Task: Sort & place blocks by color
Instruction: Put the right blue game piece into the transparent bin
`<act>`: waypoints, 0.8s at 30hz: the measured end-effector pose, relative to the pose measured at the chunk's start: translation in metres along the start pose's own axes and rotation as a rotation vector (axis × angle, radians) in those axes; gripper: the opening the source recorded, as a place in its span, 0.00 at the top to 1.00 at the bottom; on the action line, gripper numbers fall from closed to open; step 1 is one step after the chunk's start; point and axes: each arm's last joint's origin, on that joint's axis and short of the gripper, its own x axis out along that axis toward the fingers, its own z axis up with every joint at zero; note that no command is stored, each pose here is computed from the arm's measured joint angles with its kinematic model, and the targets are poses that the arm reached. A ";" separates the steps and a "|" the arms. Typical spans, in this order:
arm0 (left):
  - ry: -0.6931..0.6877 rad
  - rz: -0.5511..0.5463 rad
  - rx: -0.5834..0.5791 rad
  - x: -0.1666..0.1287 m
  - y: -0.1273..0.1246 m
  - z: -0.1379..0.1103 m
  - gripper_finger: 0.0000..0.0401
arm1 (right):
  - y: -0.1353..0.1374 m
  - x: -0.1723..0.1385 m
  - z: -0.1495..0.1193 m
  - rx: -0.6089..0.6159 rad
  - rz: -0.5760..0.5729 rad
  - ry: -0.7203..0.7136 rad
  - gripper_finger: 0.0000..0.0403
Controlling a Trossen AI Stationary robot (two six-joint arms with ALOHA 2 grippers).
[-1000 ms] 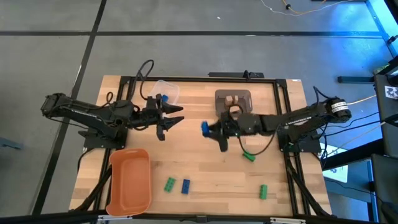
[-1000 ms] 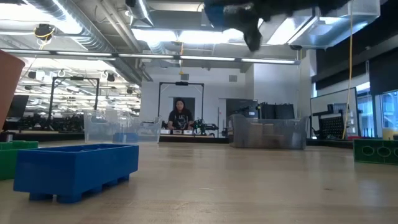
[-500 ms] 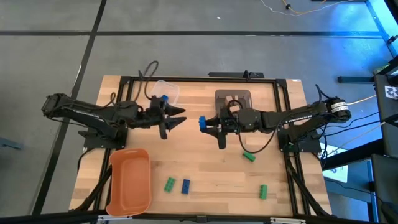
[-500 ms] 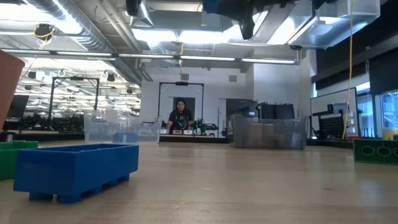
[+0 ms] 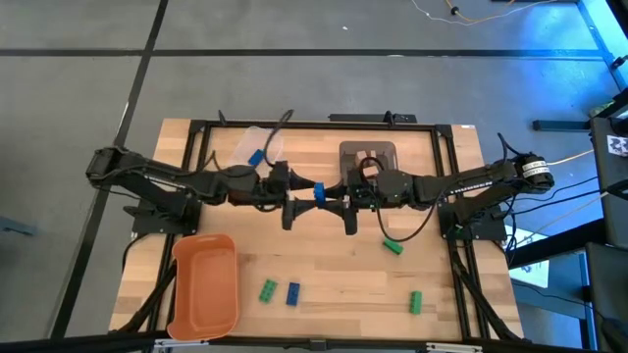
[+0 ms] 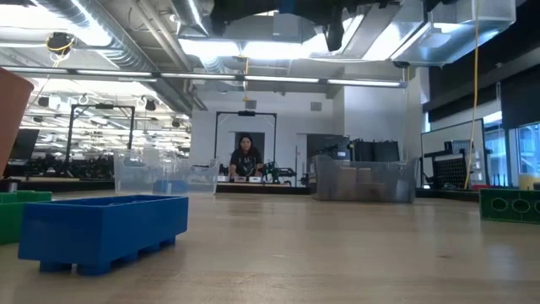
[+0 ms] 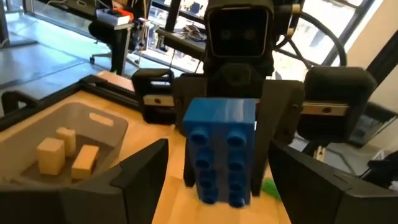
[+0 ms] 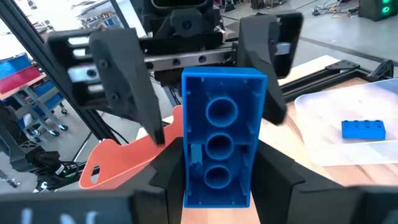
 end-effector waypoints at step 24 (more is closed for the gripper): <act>0.056 -0.004 0.019 0.001 0.009 0.014 0.69 | 0.001 0.000 0.001 -0.008 0.034 0.007 0.58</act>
